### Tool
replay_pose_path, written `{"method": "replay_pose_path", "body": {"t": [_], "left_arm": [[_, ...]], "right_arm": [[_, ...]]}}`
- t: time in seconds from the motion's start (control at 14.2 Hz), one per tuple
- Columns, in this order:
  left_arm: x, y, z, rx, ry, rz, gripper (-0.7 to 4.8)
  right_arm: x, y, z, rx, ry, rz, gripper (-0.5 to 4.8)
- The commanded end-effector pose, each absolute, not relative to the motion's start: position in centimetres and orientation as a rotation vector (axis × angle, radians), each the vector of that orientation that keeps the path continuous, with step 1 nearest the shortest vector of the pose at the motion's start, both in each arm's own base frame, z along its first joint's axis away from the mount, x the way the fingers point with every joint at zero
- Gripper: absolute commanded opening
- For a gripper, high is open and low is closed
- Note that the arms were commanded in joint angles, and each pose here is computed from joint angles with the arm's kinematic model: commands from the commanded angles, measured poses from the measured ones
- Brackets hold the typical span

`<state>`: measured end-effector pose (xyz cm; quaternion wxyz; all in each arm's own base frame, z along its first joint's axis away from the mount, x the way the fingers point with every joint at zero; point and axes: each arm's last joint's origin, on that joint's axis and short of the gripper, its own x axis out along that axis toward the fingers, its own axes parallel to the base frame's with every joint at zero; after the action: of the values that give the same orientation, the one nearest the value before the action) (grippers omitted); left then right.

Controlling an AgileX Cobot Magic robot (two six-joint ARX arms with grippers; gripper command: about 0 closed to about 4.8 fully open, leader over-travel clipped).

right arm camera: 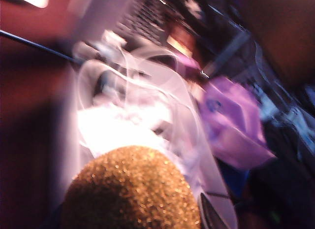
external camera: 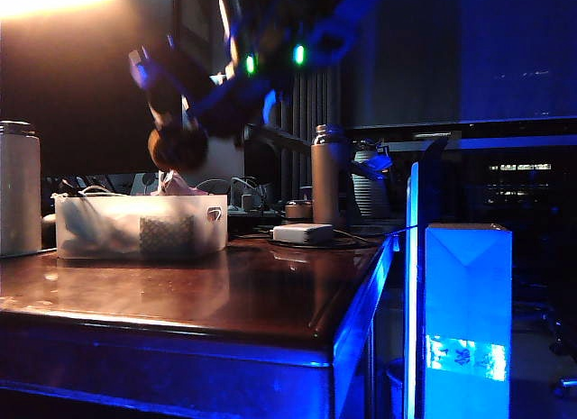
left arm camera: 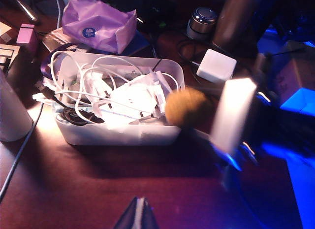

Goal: Pick up the kiwi and place it into the translucent box.

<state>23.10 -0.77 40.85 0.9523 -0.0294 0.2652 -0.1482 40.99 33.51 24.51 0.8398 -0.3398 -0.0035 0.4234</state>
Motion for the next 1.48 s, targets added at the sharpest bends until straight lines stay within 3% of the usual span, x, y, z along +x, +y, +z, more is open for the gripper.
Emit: {"method": "replay_pose_path", "body": {"t": [0.07, 0.49, 0.56, 0.71, 0.78, 1.48], "left_arm": [[23.0, -0.8, 41.1, -0.059, 0.527, -0.307, 0.13], [22.9, -0.8, 40.9, -0.062, 0.549, -0.306, 0.13], [22.9, -0.8, 40.9, -0.062, 0.549, -0.307, 0.13], [22.9, -0.8, 40.9, -0.062, 0.548, -0.307, 0.13], [22.9, -0.8, 40.9, -0.062, 0.548, -0.306, 0.13], [22.9, -0.8, 40.9, -0.062, 0.549, -0.306, 0.13]], "right_arm": [[43.2, 34.6, 24.1, -0.699, -0.058, 0.868, 1.85], [46.0, 35.9, 19.8, -0.685, 0.027, 0.879, 1.86], [46.0, 35.9, 19.9, -0.685, 0.026, 0.880, 2.48], [46.0, 35.9, 20.7, -0.674, -0.021, 0.864, 4.22], [45.9, 35.8, 21.2, -0.673, -0.025, 0.859, 4.48], [44.9, 34.7, 28.2, -0.596, -0.193, 0.804, 4.54]]}}
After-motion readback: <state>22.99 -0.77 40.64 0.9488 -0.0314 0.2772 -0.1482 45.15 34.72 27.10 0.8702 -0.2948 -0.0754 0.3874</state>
